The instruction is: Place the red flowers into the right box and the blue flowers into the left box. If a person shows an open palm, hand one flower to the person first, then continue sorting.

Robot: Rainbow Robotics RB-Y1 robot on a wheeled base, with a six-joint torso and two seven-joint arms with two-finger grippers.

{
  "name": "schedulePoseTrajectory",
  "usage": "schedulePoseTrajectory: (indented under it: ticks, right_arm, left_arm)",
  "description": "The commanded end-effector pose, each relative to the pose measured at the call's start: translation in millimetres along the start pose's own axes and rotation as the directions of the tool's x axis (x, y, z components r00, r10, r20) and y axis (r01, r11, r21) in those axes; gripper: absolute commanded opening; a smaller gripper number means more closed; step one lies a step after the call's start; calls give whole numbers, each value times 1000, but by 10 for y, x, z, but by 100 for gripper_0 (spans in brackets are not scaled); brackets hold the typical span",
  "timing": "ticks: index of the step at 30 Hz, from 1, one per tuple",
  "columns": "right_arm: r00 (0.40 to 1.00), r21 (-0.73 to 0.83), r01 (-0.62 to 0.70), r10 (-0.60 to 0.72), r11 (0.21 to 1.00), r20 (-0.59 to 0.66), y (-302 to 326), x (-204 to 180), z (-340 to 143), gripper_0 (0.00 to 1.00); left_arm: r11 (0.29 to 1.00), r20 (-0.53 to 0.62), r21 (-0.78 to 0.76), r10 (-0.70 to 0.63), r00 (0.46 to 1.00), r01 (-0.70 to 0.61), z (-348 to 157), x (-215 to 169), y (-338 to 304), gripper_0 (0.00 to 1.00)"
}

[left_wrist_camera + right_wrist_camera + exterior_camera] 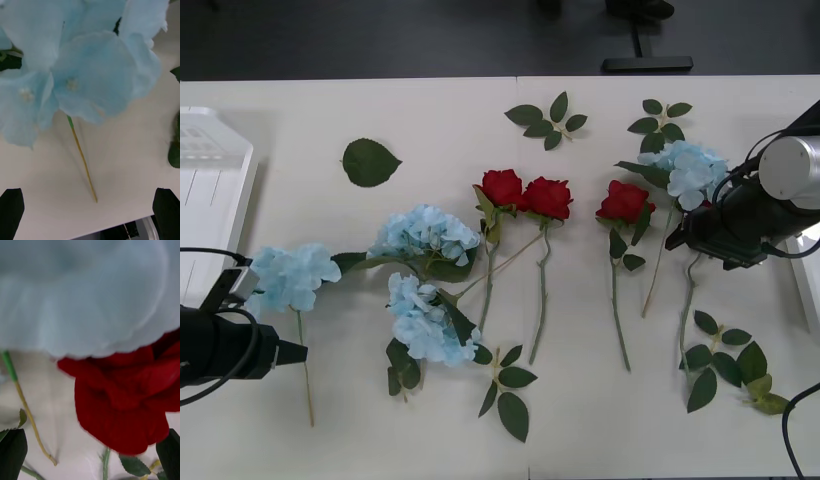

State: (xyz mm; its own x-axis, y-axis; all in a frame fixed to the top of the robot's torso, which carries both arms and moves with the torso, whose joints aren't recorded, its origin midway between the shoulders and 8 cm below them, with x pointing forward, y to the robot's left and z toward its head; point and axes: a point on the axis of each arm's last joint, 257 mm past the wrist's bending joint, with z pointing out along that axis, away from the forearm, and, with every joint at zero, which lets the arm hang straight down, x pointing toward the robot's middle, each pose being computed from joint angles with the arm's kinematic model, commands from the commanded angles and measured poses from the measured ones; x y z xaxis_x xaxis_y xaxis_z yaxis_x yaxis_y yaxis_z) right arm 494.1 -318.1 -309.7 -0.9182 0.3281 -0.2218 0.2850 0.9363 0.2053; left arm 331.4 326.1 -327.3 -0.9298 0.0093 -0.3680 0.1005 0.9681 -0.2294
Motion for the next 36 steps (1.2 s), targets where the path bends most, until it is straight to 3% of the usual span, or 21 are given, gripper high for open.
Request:
schedulePoseTrajectory:
  ticks: [1,10,12,13,19,23,26,27,31,35,36]
  right_arm:
    - [998,-31,16,-14,999,56,174,-242,21,100]
    - [999,-48,14,-11,999,52,175,-258,120,100]
    - [999,-51,13,-10,999,50,191,-250,127,84]
    - [999,-50,14,-11,999,51,183,-254,123,71]
    - [999,-44,21,-18,999,51,168,-248,148,32]
    - [998,-46,25,-22,999,57,154,-260,187,27]
    - [998,-47,29,-26,998,60,152,-266,201,10]
    - [998,-47,30,-27,998,59,150,-262,201,0]
    - [998,-51,32,-29,998,58,162,-256,207,0]
    - [998,-63,29,-25,998,52,181,-248,191,0]
    - [999,-75,25,-21,997,49,204,-251,173,0]
  left_arm:
    - [1000,44,6,-18,999,18,149,-304,-73,100]
    - [998,49,-53,22,999,-19,405,-561,-54,100]
    - [998,52,-55,26,998,-23,429,-605,-66,100]
    - [998,53,-55,22,998,-19,446,-623,-64,100]
    - [998,50,-58,12,999,-10,552,-685,-58,100]
    - [998,44,-66,5,999,-2,593,-660,-23,100]
    - [997,41,-74,8,999,-4,606,-661,4,100]
    - [997,41,-76,10,999,-6,609,-658,8,100]
    - [997,39,-78,5,999,-2,631,-647,19,100]
    - [997,38,-76,-7,999,10,672,-623,33,56]
    - [997,40,-78,-9,999,12,676,-631,40,35]
